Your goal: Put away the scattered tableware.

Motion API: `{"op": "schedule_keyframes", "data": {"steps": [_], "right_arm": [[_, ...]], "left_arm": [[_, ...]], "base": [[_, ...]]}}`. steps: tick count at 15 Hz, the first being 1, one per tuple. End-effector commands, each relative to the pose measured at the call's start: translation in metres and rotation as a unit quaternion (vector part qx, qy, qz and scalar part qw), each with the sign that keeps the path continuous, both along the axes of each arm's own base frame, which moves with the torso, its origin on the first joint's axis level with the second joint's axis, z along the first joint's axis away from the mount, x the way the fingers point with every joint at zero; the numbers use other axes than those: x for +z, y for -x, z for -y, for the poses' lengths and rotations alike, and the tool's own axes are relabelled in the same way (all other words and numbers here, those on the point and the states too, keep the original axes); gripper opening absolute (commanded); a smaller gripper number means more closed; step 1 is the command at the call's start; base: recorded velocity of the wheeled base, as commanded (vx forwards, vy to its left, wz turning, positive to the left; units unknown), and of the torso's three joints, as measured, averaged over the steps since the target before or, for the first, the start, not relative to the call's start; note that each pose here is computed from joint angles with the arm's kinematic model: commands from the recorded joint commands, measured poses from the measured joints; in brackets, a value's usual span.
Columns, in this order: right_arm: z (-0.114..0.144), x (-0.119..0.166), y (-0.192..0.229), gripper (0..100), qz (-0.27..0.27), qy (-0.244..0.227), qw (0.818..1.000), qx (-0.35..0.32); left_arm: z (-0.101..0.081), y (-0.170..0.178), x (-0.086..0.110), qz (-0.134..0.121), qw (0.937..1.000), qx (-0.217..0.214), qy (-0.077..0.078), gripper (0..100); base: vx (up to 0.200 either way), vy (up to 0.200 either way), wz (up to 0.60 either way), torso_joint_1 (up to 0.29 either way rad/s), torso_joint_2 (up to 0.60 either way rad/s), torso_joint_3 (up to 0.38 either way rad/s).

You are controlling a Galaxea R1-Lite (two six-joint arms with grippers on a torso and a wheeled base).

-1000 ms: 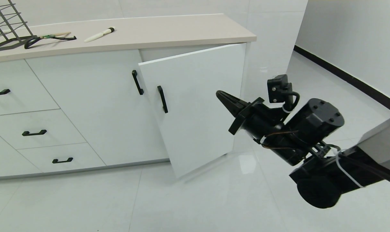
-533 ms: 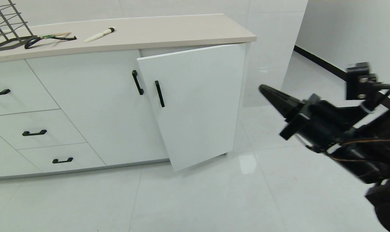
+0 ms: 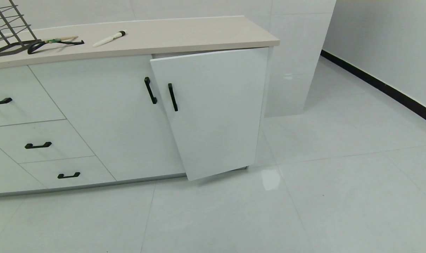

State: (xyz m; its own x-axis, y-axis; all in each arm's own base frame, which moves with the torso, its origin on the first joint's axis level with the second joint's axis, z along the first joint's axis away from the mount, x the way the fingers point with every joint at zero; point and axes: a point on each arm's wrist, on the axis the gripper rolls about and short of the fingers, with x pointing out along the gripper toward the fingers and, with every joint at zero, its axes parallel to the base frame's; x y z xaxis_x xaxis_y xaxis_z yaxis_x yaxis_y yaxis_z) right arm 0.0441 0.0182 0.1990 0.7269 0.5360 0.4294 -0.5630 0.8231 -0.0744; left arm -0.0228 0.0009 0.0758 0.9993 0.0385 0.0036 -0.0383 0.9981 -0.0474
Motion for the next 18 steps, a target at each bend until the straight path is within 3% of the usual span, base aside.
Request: {"op": "schedule_keyframes", "data": {"steps": [1,2,3,5,6,7,13,17,18], "right_arm": [[0.014,-0.069,0.07,0,-0.007,0.042,0.997,-0.06],[0.014,-0.071,0.069,0,-0.009,0.043,0.996,-0.077],[0.016,-0.083,0.064,0,-0.077,0.039,0.987,-0.136],[0.021,-0.106,0.059,0,-0.193,0.033,0.946,-0.259],[0.022,-0.112,0.059,0,-0.22,0.031,0.925,-0.307],[0.02,-0.118,0.066,0,-0.209,0.018,0.912,-0.353],[0.021,-0.118,0.066,0,-0.204,0.011,0.915,-0.348],[0.021,-0.117,0.066,0,-0.198,0.047,0.909,-0.365],[0.02,-0.118,0.066,0,-0.196,0.046,0.921,-0.333]], "left_arm": [[0.0,0.0,0.0,0.001,1.0,0.005,0.002,100],[0.0,0.0,0.0,0.001,1.0,0.008,0.004,100],[0.0,0.0,0.0,0.0,1.0,0.008,0.004,100],[0.0,0.0,0.0,0.001,1.0,0.008,0.004,100],[0.0,0.0,0.0,0.001,1.0,0.008,0.005,100],[0.0,0.0,0.0,0.001,0.9999,0.009,0.005,100],[0.0,0.0,0.0,0.0,1.0,0.009,0.002,100],[0.0,0.0,0.0,0.0,1.0,0.008,0.002,100],[0.0,0.0,0.0,0.0,1.0,0.008,0.002,100]], "base": [[0.0,0.0,0.0,0.0,0.0,0.0],[0.0,0.0,0.0,0.0,0.0,0.0],[0.0,0.0,0.0,0.0,0.0,0.0],[0.0,0.0,0.0,0.0,0.0,0.0],[0.0,0.0,0.0,0.0,0.0,0.0],[0.0,0.0,0.0,0.0,0.0,0.0],[0.0,0.0,0.0,0.0,0.0,0.0],[0.0,0.0,0.0,0.0,0.0,0.0],[0.0,0.0,0.0,0.0,0.0,0.0]]}}
